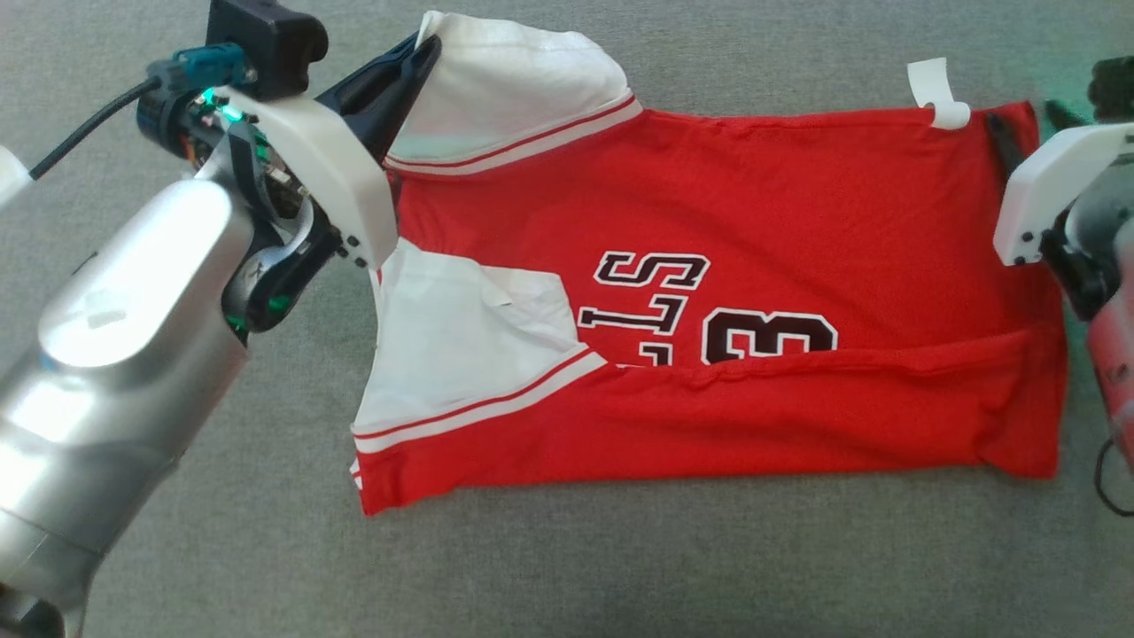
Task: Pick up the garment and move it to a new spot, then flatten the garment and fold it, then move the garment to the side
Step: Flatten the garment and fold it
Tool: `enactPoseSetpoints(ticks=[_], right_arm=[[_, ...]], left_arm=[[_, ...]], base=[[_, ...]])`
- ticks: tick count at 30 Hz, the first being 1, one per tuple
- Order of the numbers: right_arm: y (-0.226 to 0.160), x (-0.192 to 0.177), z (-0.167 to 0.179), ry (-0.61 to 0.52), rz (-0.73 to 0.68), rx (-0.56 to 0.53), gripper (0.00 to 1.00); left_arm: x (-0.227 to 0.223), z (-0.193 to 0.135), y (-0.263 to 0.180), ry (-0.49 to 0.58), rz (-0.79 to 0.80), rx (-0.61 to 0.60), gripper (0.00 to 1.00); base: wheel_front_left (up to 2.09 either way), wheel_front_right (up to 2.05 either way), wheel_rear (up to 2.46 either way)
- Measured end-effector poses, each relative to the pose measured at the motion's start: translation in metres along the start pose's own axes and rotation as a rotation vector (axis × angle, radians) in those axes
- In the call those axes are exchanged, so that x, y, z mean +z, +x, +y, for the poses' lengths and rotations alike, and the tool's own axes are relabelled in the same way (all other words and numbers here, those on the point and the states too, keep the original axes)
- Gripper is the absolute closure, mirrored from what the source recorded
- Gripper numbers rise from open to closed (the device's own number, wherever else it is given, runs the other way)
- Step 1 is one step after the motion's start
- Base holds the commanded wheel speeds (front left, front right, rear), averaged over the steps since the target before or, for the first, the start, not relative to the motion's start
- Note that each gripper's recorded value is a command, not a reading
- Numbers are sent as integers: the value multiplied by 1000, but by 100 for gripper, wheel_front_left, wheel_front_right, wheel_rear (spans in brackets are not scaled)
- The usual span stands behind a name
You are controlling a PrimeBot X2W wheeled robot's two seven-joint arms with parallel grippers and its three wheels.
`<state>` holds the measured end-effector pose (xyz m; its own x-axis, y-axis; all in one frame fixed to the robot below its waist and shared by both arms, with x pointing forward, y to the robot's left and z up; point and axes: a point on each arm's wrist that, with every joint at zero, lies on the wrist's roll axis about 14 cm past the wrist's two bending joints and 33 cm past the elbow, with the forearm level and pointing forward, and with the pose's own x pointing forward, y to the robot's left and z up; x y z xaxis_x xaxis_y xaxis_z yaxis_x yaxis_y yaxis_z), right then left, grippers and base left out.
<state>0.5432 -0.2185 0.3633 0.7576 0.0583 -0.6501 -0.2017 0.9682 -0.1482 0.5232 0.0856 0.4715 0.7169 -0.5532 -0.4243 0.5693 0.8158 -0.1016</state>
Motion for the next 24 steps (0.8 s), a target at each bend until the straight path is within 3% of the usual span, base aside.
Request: enactPoseSetpoints(ticks=[7,12,24], right_arm=[[-10,12,-6,61,-96,-8,100],[-16,49,-3,162,-228,10,100],[-21,131,-11,218,-451,17,100]], left_arm=[[-1,15,2,-5,-1,57,100],[1,29,7,-13,-14,95,100],[72,68,29,45,-258,204,100]], base=[[0,0,0],[0,0,0],[0,0,0]])
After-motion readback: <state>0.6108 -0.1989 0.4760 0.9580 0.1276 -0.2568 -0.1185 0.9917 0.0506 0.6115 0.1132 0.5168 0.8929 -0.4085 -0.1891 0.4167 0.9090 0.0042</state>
